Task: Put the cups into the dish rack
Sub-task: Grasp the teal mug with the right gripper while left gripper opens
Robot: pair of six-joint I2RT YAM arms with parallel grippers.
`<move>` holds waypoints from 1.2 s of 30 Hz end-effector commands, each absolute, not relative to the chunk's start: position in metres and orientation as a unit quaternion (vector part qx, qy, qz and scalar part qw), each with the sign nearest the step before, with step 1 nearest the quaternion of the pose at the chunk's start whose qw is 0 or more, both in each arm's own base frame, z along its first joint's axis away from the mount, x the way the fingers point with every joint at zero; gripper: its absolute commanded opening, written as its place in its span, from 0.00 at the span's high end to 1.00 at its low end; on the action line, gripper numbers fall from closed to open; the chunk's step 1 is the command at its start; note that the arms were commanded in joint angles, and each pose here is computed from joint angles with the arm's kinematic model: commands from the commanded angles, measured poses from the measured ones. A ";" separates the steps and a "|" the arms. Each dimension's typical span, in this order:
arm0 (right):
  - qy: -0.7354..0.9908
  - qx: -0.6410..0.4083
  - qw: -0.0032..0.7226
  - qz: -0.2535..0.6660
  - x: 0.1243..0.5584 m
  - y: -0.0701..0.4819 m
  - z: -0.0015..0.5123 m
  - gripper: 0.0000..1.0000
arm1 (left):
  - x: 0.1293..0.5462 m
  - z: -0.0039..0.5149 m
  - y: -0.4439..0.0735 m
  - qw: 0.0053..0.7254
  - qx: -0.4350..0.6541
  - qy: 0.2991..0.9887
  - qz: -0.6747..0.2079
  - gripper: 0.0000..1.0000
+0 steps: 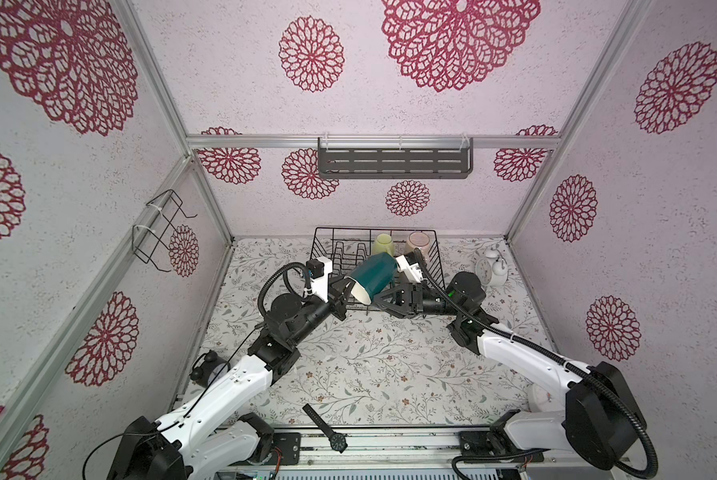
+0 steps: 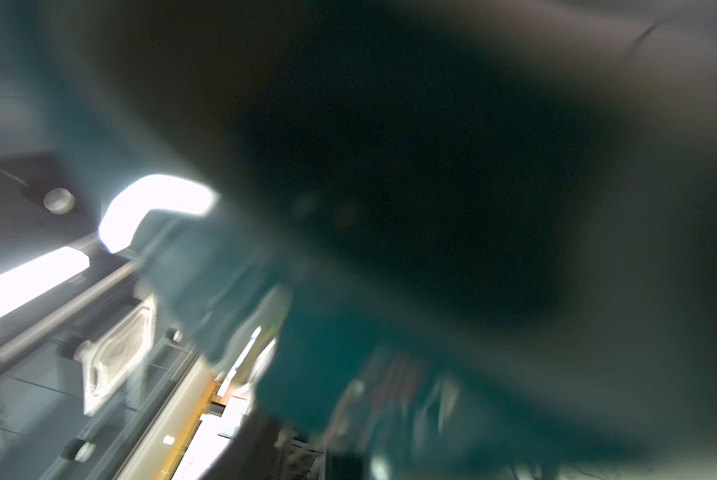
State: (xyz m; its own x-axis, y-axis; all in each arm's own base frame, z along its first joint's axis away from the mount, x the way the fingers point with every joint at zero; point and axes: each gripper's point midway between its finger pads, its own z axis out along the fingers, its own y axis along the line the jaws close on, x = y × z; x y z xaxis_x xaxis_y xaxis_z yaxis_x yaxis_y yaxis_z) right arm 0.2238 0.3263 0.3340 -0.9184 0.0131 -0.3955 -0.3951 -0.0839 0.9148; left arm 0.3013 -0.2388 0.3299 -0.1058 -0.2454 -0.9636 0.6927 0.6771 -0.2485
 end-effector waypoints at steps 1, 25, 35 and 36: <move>0.659 -0.175 0.181 0.709 0.229 0.324 0.348 0.42 | 0.271 0.374 -0.249 0.666 0.220 0.565 -0.435 1.00; 0.649 -0.183 0.159 0.721 0.217 0.320 0.352 0.86 | 0.273 0.369 -0.252 0.641 0.231 0.584 -0.441 1.00; 0.653 -0.175 0.183 0.714 0.227 0.320 0.345 1.00 | 0.279 0.363 -0.243 0.651 0.226 0.604 -0.401 0.35; 0.654 -0.172 0.190 0.711 0.229 0.318 0.345 1.00 | 0.279 0.362 -0.243 0.651 0.225 0.607 -0.398 0.33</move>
